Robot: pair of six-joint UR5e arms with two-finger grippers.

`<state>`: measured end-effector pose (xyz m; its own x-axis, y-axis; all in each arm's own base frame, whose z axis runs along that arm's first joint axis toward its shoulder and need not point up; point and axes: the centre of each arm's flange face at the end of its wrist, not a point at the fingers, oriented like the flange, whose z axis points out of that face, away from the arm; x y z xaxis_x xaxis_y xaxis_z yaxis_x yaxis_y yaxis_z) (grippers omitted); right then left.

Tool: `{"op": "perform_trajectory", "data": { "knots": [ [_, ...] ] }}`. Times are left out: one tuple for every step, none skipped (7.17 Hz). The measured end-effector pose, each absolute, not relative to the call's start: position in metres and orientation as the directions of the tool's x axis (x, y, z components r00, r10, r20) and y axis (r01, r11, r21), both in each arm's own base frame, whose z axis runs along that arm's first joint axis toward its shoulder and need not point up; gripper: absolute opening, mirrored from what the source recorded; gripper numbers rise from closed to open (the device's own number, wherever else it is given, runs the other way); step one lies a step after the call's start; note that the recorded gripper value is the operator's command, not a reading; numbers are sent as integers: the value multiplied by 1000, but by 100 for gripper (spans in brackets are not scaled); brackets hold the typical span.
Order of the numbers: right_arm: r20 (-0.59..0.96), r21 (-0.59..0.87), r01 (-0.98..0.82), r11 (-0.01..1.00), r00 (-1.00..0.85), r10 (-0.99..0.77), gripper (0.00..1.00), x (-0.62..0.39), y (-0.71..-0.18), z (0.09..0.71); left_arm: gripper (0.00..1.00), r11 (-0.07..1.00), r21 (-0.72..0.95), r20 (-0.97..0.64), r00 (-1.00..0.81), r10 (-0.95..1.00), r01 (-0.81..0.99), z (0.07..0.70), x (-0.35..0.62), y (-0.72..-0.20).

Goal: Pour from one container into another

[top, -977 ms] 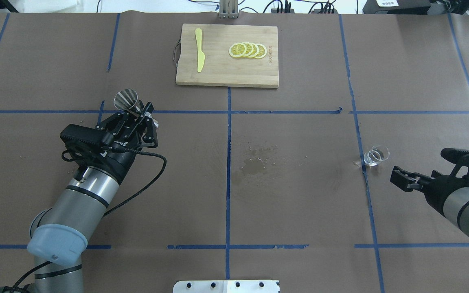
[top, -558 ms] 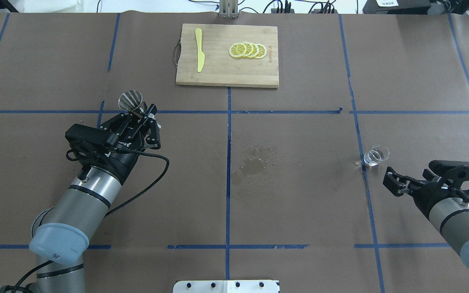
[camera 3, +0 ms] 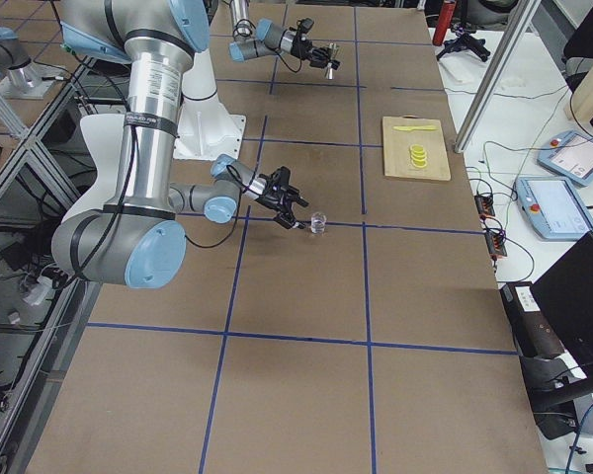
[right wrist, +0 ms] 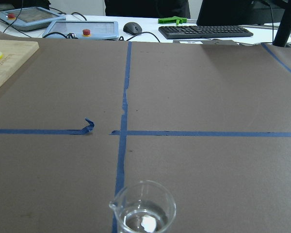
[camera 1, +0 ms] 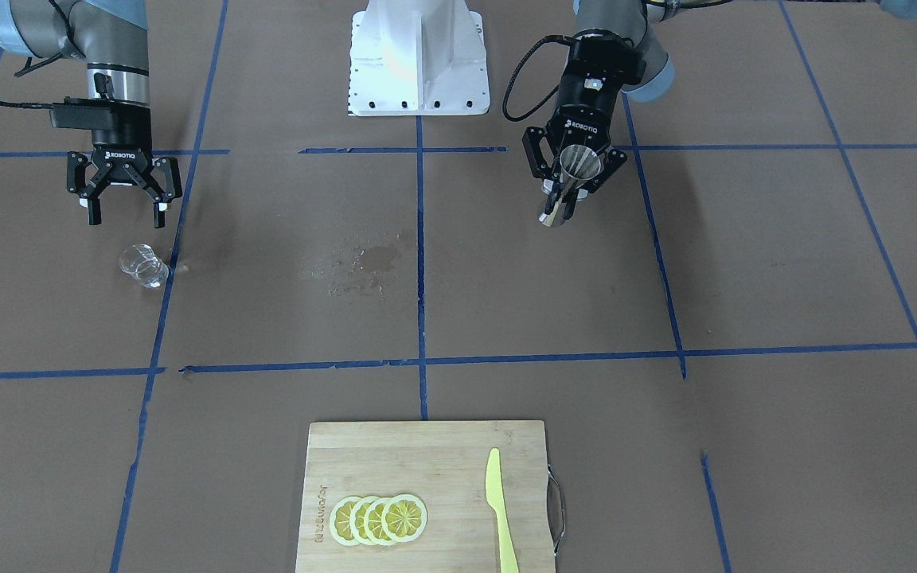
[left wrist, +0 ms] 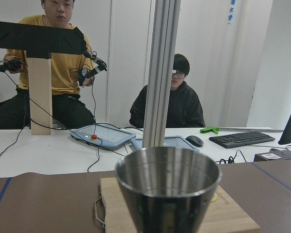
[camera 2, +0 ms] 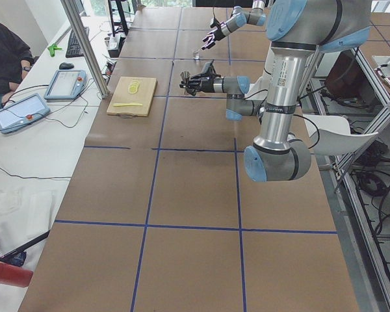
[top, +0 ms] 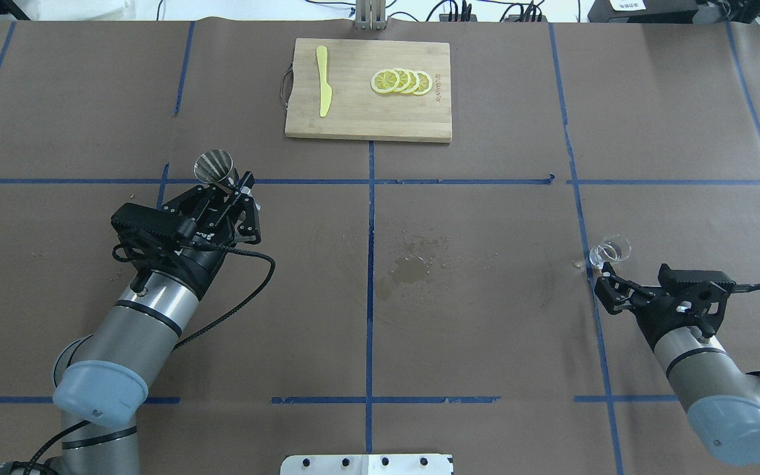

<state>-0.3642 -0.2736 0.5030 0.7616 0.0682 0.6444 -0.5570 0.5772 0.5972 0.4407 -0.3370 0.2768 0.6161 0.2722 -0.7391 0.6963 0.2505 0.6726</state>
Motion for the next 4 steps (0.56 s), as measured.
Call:
{"op": "perform_trajectory", "data": {
  "knots": [
    [642,606,-560,565,764,69,100,-377,-277,506,0,251,675,-737,619,271,694,278,442,-337],
    [640,611,-561,558,766,69,100,-389,-279,509,0,251,677,-735,622,270,692,280,442,-338],
    [636,616,-560,555,769,70,100,-398,-281,512,0,251,680,-732,625,271,688,282,443,-338],
    [628,623,-555,551,775,72,100,-402,-282,518,0,250,687,-726,630,275,683,284,445,-338]
  ]
}}
